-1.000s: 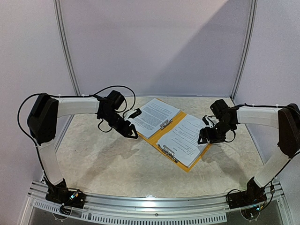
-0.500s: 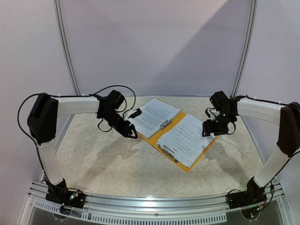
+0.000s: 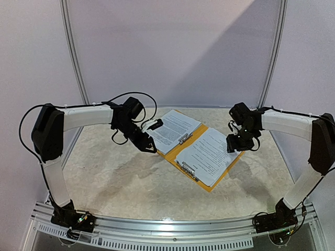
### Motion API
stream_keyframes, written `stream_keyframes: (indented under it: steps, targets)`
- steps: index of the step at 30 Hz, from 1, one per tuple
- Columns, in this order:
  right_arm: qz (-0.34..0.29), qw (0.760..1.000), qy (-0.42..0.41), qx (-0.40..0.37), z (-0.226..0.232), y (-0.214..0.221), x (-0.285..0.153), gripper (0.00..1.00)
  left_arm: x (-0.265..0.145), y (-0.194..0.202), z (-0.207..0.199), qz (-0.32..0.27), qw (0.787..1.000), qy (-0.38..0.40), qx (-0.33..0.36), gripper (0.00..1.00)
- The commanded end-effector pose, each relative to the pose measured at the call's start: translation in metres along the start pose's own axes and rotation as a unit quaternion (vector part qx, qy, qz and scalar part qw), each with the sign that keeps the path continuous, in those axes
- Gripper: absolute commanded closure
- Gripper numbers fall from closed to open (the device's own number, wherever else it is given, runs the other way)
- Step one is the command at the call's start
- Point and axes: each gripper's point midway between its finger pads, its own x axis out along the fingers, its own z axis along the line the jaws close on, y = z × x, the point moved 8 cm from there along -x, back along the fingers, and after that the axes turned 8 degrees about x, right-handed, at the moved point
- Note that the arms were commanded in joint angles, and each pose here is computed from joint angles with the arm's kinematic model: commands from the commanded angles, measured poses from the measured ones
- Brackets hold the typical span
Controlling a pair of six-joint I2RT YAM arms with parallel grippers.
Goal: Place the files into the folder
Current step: Place the file in the spring clip on the folder, then close the spring clip on the folder with some files.
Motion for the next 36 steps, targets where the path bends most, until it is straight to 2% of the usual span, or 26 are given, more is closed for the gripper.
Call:
stream_keyframes:
  steps: [1,3,9,17,27,36]
  targets:
    - [-0.05,0.993,-0.083,-0.067,0.054,-0.003,-0.032,0.46,0.011,-0.005,-0.004,0.018,1.0,0.006,0.017,0.48]
    - [-0.039,0.99,-0.118,-0.063,0.076,0.0,-0.029,0.52,0.017,-0.007,-0.008,0.022,1.0,0.014,0.018,0.5]
    - [-0.027,0.976,-0.19,-0.102,0.147,0.018,-0.02,0.61,0.034,-0.005,-0.016,0.037,0.999,0.027,0.022,0.51]
    - [0.009,0.974,-0.197,-0.11,0.182,0.032,0.019,0.68,0.045,-0.001,-0.019,0.048,0.998,0.036,0.021,0.51]
    - [0.03,0.978,-0.175,-0.109,0.176,0.043,0.04,0.8,0.047,0.002,-0.018,0.053,0.998,0.036,0.02,0.51]
    - [0.04,0.977,-0.179,-0.109,0.175,0.051,0.039,0.8,0.046,0.001,-0.018,0.054,0.998,0.035,0.022,0.51]
